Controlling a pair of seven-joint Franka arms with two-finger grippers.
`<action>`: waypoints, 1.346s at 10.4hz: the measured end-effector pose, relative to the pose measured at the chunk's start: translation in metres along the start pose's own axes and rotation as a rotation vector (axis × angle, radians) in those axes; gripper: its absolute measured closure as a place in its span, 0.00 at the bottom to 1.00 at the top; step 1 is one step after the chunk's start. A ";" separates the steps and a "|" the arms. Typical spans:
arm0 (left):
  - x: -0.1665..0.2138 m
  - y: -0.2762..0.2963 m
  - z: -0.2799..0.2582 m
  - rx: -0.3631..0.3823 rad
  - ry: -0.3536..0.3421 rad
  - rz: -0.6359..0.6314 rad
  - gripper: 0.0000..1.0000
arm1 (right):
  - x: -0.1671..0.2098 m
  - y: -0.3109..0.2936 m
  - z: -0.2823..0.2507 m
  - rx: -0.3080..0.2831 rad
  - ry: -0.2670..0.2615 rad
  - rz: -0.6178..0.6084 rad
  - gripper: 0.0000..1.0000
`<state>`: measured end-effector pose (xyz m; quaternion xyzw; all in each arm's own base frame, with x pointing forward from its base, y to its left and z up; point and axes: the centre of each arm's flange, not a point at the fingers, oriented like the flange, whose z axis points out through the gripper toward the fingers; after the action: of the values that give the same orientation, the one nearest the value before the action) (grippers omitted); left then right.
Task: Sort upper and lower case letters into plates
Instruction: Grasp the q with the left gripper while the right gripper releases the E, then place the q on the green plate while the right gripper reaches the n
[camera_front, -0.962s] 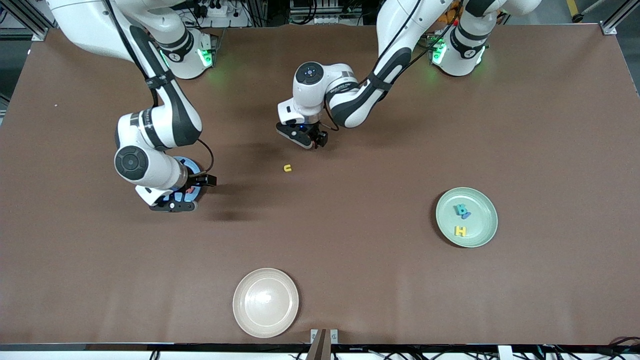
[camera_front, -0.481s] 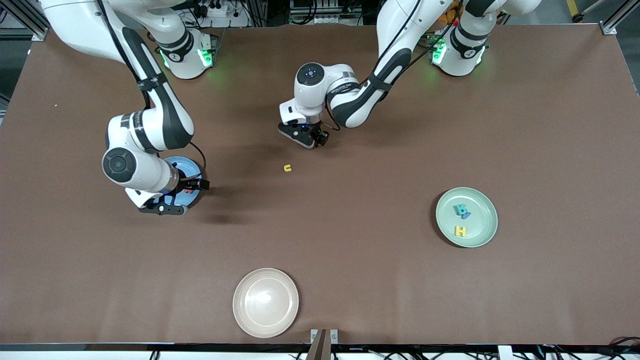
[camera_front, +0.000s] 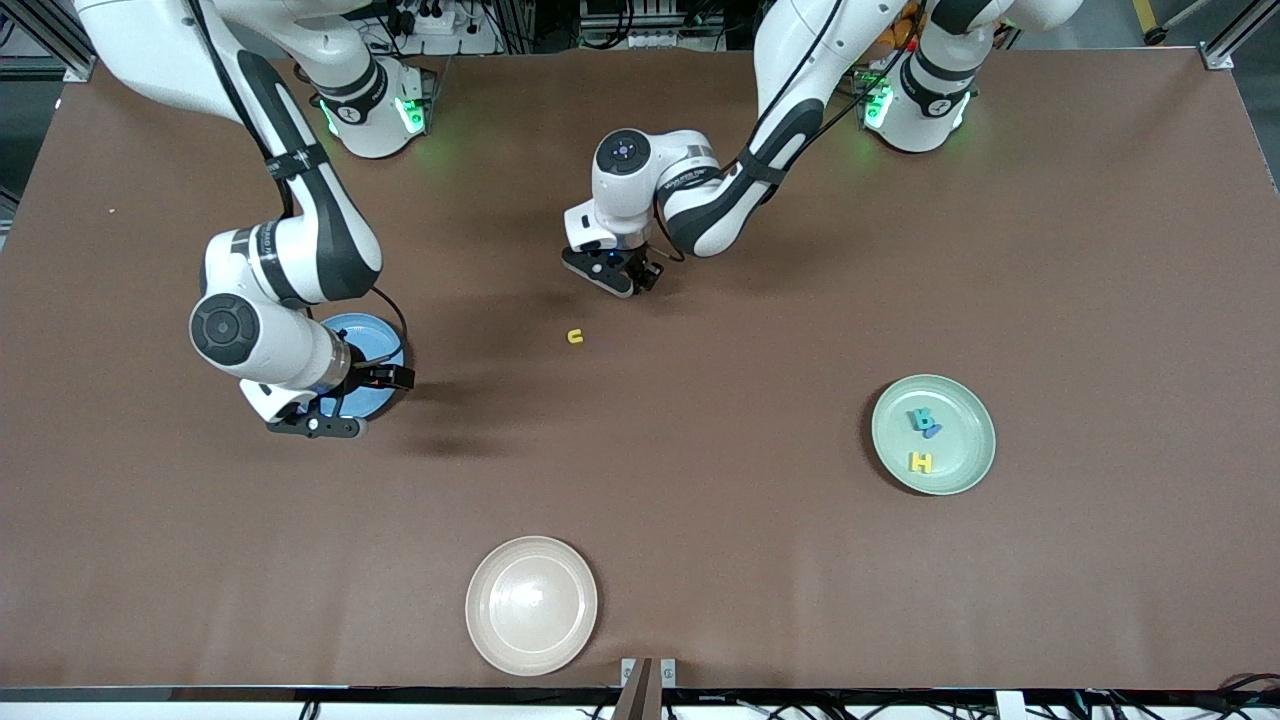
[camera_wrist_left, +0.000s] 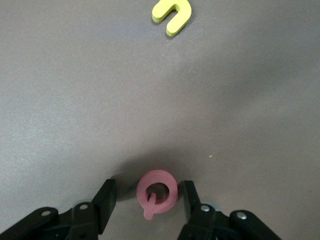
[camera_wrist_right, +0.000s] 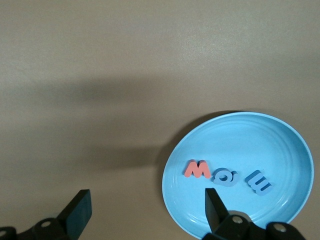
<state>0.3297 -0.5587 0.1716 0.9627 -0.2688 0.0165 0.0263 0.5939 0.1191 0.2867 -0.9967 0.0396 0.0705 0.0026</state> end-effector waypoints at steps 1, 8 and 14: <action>0.000 0.000 0.000 0.000 0.000 0.000 0.43 | -0.001 -0.001 0.000 -0.001 -0.005 -0.001 0.00; 0.022 -0.035 -0.022 0.023 -0.035 -0.186 0.64 | -0.011 -0.038 -0.008 0.023 -0.054 0.112 0.00; 0.075 -0.305 -0.111 0.140 -0.091 -0.481 0.64 | -0.063 -0.188 0.012 0.038 0.003 0.460 0.00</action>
<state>0.5498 -0.3301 0.2729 0.9982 -0.0311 -0.0152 -0.0495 0.5447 0.3114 0.2832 -0.9613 0.2673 0.0669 0.0051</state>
